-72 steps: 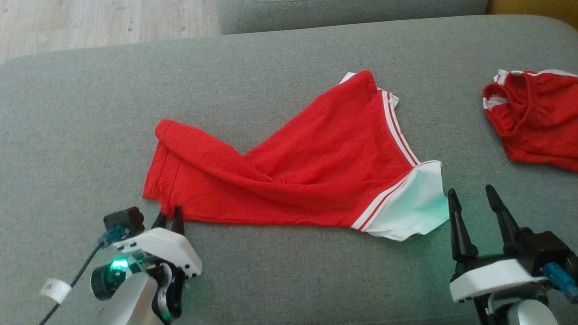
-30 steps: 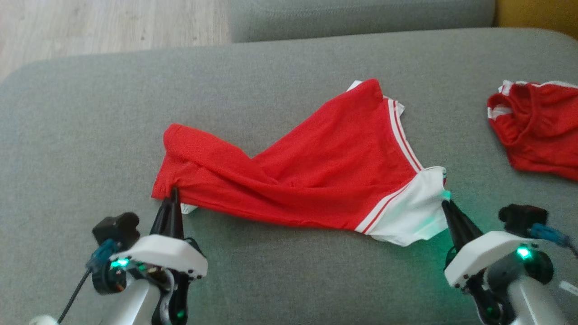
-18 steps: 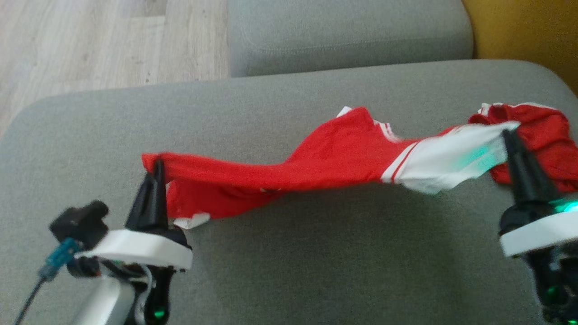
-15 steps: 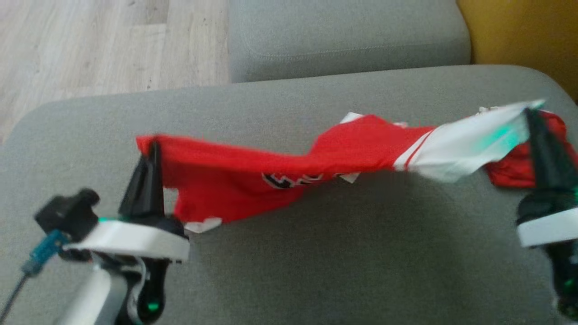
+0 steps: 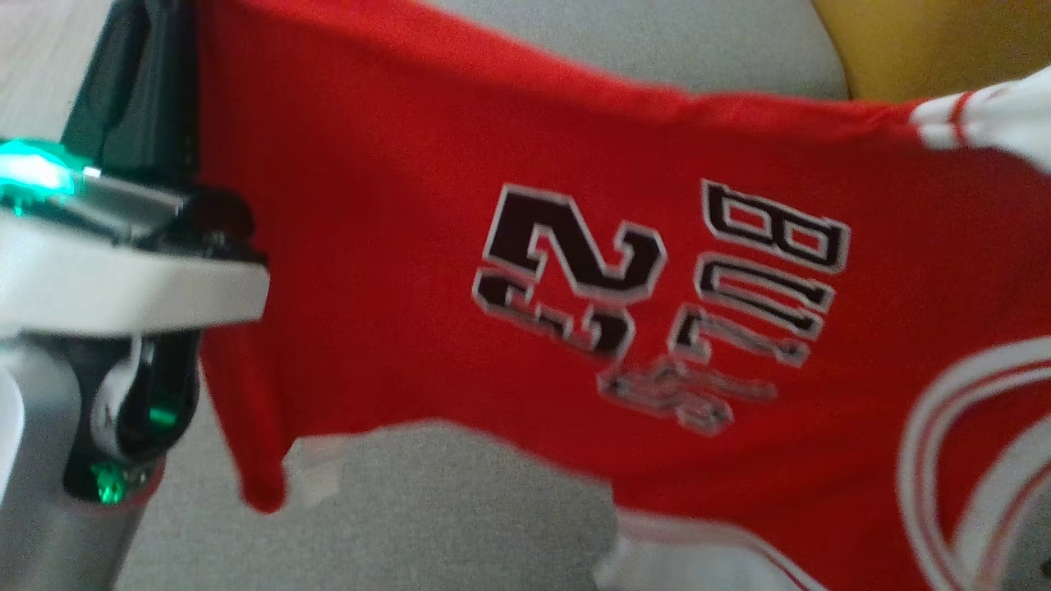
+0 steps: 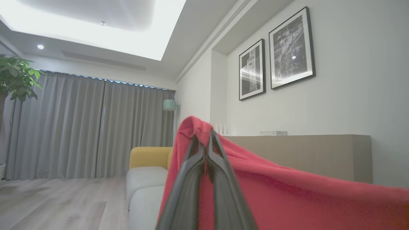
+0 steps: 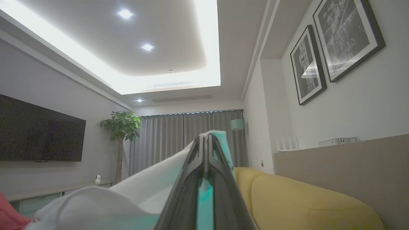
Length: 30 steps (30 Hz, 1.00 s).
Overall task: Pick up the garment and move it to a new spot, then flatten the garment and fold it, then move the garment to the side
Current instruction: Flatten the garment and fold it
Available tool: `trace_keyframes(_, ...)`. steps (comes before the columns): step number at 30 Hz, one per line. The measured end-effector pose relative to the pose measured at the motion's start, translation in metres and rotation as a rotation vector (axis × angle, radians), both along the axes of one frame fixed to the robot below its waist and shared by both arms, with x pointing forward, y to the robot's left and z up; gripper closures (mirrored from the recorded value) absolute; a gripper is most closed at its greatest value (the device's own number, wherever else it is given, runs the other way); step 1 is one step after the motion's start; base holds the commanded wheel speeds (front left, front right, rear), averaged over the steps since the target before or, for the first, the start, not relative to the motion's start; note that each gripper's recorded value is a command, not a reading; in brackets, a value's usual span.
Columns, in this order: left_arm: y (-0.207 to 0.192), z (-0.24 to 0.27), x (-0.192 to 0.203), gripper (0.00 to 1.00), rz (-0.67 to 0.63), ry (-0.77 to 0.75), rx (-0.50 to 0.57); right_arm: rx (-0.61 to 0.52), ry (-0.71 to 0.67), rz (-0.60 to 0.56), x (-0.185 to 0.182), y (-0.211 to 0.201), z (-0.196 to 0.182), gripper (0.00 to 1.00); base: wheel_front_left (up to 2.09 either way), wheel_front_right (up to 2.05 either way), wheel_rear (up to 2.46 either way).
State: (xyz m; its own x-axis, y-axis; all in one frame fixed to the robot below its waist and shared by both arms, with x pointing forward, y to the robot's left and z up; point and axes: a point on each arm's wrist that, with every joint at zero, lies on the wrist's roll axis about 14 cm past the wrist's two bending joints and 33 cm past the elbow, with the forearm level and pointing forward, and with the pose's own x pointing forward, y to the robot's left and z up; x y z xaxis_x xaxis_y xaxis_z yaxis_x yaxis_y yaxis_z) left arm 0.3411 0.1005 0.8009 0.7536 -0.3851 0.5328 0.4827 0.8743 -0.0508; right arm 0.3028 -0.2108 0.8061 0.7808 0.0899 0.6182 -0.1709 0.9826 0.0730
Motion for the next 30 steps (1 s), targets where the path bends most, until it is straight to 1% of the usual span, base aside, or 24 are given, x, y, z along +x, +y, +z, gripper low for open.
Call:
trace_keyframes(3,-0.004,-0.001,0.013,1.00,-0.003,0.028,0.035,-0.022,0.020,-0.013,0.011,-0.003,0.002,1.00,0.00,0.00,0.00)
trace_keyframes(6,-0.011,-0.017,0.037,1.00,-0.015,0.090,0.084,-0.051,0.104,-0.019,0.038,-0.003,-0.013,1.00,0.00,0.00,0.00)
trace_keyframes(10,-0.016,-0.046,0.080,1.00,-0.018,0.192,0.147,-0.101,0.211,-0.033,0.087,-0.001,-0.038,1.00,0.00,0.00,0.00)
trace_keyframes(11,-0.016,-0.050,0.094,1.00,-0.014,0.216,0.145,-0.125,0.229,-0.037,0.101,0.001,-0.043,1.00,0.00,0.00,0.00)
trace_keyframes(12,-0.013,-0.053,0.110,1.00,-0.007,0.241,0.128,-0.137,0.237,-0.036,0.116,0.004,-0.046,1.00,0.00,0.00,0.00)
trace_keyframes(13,-0.009,-0.058,0.140,1.00,0.024,0.246,0.164,-0.162,0.234,-0.033,0.145,0.012,-0.046,1.00,0.00,0.00,0.00)
trace_keyframes(18,0.005,-0.042,0.212,1.00,0.134,0.160,0.225,-0.208,0.175,-0.077,0.209,0.017,-0.029,1.00,0.00,0.00,0.00)
trace_keyframes(24,-0.002,-0.035,0.265,1.00,0.197,0.055,0.276,-0.247,0.114,-0.140,0.252,0.021,-0.010,1.00,0.00,0.00,0.00)
trace_keyframes(27,-0.009,-0.048,0.288,1.00,0.194,0.038,0.307,-0.263,0.122,-0.138,0.274,0.026,-0.021,1.00,0.00,0.00,0.00)
trace_keyframes(30,-0.011,-0.083,0.313,1.00,0.185,0.077,0.330,-0.288,0.184,-0.104,0.299,0.037,-0.063,1.00,0.00,0.00,0.00)
